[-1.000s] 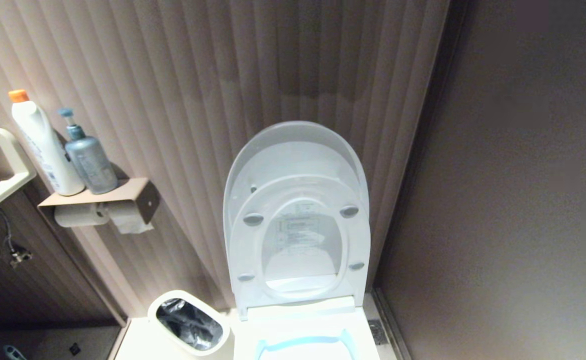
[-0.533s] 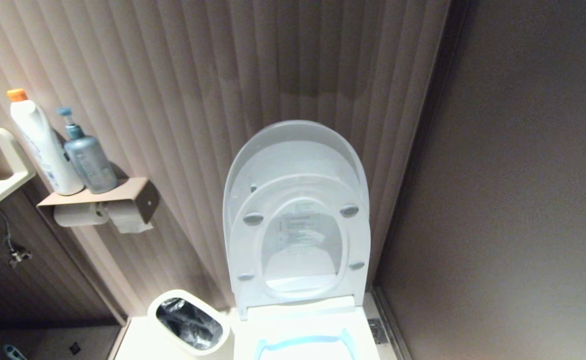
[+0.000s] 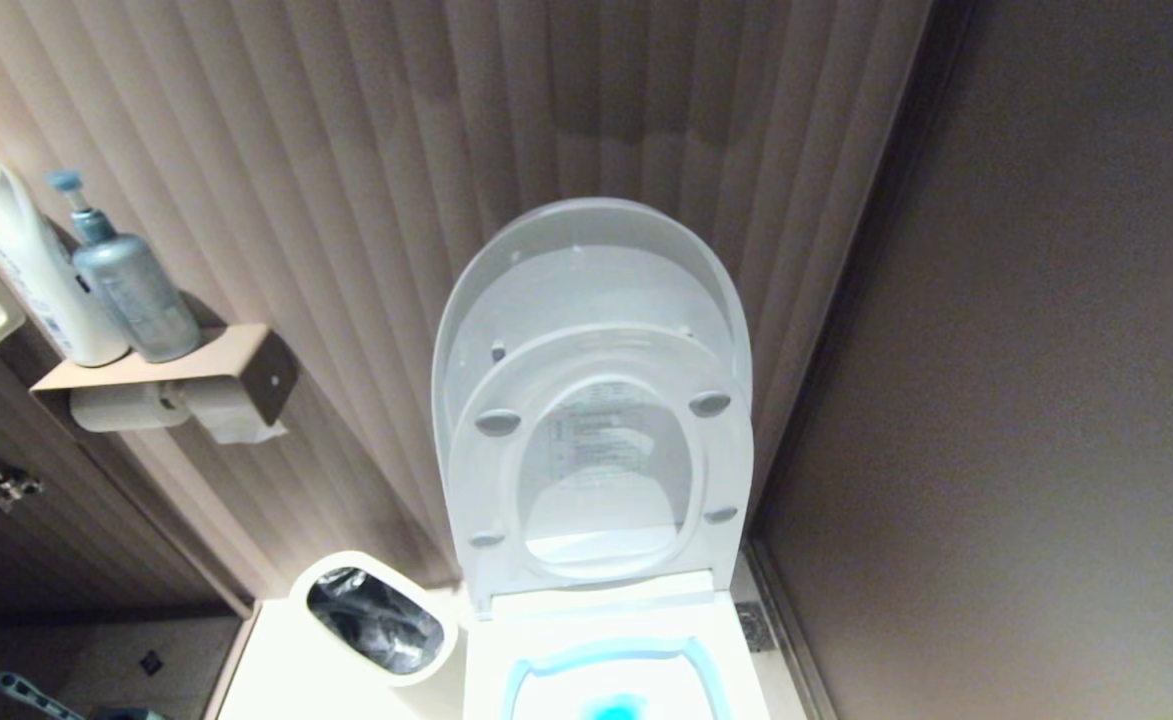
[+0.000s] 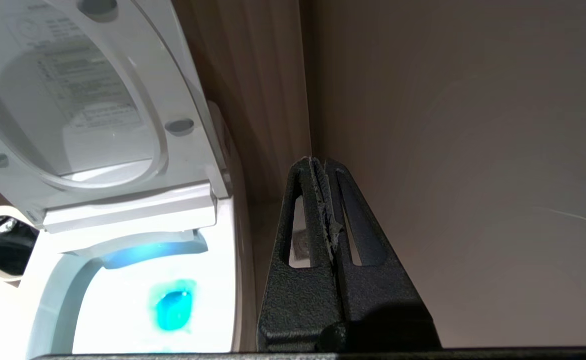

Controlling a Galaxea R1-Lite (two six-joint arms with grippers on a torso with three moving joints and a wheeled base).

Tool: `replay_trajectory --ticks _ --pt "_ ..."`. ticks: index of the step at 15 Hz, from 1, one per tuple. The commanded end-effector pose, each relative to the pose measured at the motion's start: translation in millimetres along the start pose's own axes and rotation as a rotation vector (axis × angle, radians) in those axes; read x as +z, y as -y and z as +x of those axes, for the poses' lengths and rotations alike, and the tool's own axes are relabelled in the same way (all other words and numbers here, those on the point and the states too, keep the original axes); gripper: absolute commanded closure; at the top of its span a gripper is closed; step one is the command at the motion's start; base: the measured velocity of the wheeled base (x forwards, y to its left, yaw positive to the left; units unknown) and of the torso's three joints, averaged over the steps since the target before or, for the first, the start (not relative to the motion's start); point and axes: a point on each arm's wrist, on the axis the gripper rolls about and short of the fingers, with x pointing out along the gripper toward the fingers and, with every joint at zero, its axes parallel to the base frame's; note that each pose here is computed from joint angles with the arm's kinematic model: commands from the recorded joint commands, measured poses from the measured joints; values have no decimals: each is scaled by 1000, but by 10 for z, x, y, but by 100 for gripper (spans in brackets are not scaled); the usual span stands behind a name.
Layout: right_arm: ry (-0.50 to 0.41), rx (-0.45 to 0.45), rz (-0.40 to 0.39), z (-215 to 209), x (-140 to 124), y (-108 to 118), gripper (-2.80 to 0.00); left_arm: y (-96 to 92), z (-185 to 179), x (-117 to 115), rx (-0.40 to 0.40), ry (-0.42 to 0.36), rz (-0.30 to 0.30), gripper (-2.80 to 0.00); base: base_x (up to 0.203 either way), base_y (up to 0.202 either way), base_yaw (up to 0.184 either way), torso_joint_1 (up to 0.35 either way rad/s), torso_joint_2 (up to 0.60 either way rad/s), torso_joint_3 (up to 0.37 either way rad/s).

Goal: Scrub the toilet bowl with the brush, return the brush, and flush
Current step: Press the toilet flush button

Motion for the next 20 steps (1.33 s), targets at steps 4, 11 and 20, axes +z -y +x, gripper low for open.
replay_trajectory --ticks 4,11,20 --pt "0 -1 0 0 0 0 0 0 1 1 0 -1 -1 0 0 0 0 3 -1 -198" --pt "0 0 1 0 0 0 0 0 1 1 1 -1 -1 0 0 0 0 0 3 -196" --pt "0 0 0 0 0 0 0 0 1 1 0 -1 -1 0 0 0 0 2 2 -197"
